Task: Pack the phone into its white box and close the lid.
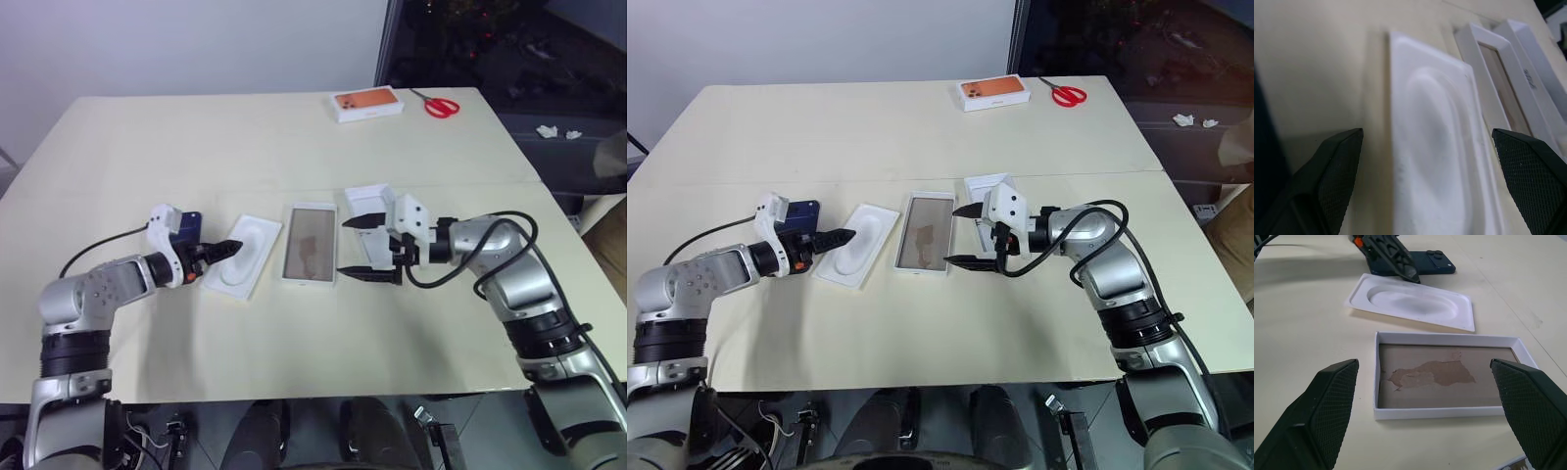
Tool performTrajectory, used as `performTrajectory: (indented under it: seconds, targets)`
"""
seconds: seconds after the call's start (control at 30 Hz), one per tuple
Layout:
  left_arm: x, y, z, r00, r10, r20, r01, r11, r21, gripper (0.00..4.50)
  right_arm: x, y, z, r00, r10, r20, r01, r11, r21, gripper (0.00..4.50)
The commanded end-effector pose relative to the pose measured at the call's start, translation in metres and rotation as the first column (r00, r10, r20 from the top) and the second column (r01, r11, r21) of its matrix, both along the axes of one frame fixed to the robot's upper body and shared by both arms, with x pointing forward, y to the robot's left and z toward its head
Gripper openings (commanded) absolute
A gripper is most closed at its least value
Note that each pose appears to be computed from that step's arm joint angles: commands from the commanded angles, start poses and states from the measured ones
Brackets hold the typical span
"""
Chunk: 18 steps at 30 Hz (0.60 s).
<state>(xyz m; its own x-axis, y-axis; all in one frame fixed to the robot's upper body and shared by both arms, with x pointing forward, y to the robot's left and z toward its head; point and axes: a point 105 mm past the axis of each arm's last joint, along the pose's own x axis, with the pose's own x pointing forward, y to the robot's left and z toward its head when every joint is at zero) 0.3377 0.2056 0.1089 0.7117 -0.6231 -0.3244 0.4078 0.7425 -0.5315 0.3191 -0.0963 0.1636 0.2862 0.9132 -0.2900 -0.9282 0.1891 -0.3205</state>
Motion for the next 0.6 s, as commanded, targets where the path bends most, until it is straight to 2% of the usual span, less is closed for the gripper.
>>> performTrajectory:
  seconds: [0.03, 0.2, 0.3, 0.47, 0.6]
  targets:
    - [-0.008, -0.008, -0.012, 0.996, -0.036, -0.079, 0.036, 0.999, -0.002, 4.43, -0.003, 0.001, 0.015, 0.999, 0.007, 0.054, -0.009, 1.000, 0.028, 4.50]
    - [-0.007, -0.007, -0.022, 0.992, 0.001, -0.123, -0.005, 1.000, -0.027, 4.43, -0.004, 0.002, 0.015, 0.999, 0.006, 0.053, -0.008, 0.999, 0.033, 4.50]
    - [-0.006, -0.007, -0.024, 0.991, 0.022, -0.135, -0.030, 0.998, -0.053, 3.57, -0.004, 0.003, 0.016, 0.998, 0.008, 0.055, -0.010, 0.999, 0.033, 4.50]
    - [-0.007, -0.009, -0.027, 0.989, 0.025, -0.146, -0.037, 0.996, -0.077, 1.09, -0.005, 0.003, 0.016, 0.998, 0.010, 0.055, -0.012, 0.999, 0.035, 4.50]
    - [-0.008, -0.008, -0.029, 0.986, 0.033, -0.165, -0.049, 0.994, -0.100, 1.09, -0.006, 0.004, 0.018, 0.998, 0.013, 0.056, -0.015, 0.999, 0.037, 4.50]
